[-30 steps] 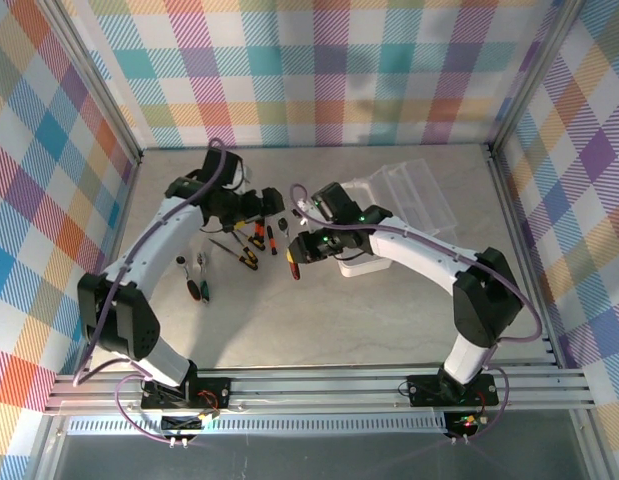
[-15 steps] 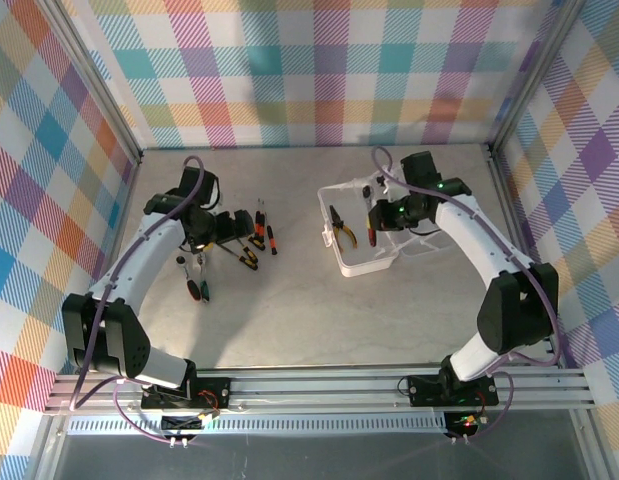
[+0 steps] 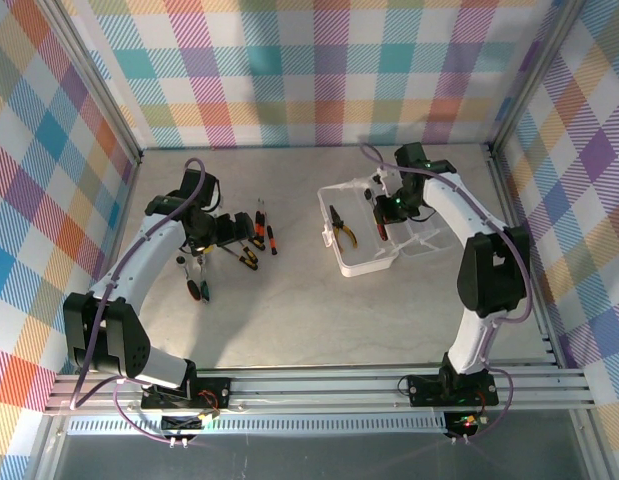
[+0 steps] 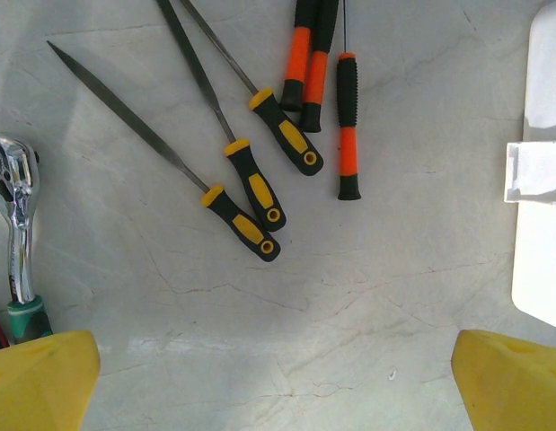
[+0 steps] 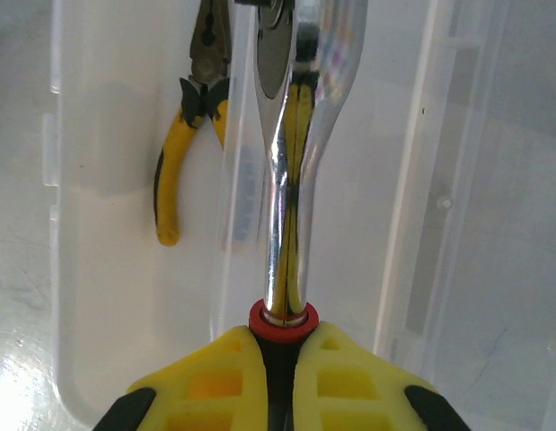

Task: Pack the tool kit

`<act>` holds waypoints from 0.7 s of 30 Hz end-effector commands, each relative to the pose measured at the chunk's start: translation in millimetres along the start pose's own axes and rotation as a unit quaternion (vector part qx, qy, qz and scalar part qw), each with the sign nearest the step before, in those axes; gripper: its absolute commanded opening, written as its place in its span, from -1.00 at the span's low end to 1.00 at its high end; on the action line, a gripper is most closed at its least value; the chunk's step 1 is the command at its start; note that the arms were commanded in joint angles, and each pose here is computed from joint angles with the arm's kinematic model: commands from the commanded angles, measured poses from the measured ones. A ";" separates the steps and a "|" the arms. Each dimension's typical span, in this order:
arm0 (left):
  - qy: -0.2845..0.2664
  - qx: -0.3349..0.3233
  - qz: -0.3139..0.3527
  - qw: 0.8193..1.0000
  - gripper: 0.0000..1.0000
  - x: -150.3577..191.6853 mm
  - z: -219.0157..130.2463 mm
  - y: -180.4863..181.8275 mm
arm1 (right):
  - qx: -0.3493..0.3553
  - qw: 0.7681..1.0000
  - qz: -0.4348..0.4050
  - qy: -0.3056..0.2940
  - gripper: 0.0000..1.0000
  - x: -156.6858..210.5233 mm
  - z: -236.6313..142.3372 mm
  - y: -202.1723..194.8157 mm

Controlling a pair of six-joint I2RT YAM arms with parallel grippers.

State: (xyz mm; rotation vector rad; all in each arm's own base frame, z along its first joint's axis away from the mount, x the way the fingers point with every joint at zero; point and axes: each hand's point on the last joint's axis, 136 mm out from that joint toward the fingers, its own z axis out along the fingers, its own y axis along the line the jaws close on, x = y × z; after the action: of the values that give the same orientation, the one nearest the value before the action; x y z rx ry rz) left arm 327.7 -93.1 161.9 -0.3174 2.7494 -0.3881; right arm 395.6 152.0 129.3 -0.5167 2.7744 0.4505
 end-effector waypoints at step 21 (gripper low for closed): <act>0.015 0.017 0.005 1.000 0.99 -0.6 15.6 -9.2 | 0.071 0.997 0.008 -0.019 -1.00 -15.6 -15.1 -17.1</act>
State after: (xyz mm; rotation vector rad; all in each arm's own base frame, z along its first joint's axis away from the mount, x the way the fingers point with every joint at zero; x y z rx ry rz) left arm 334.8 -100.0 150.2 -0.3104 2.7715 -0.4167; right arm 411.1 132.0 128.9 -0.4636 2.7776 0.2541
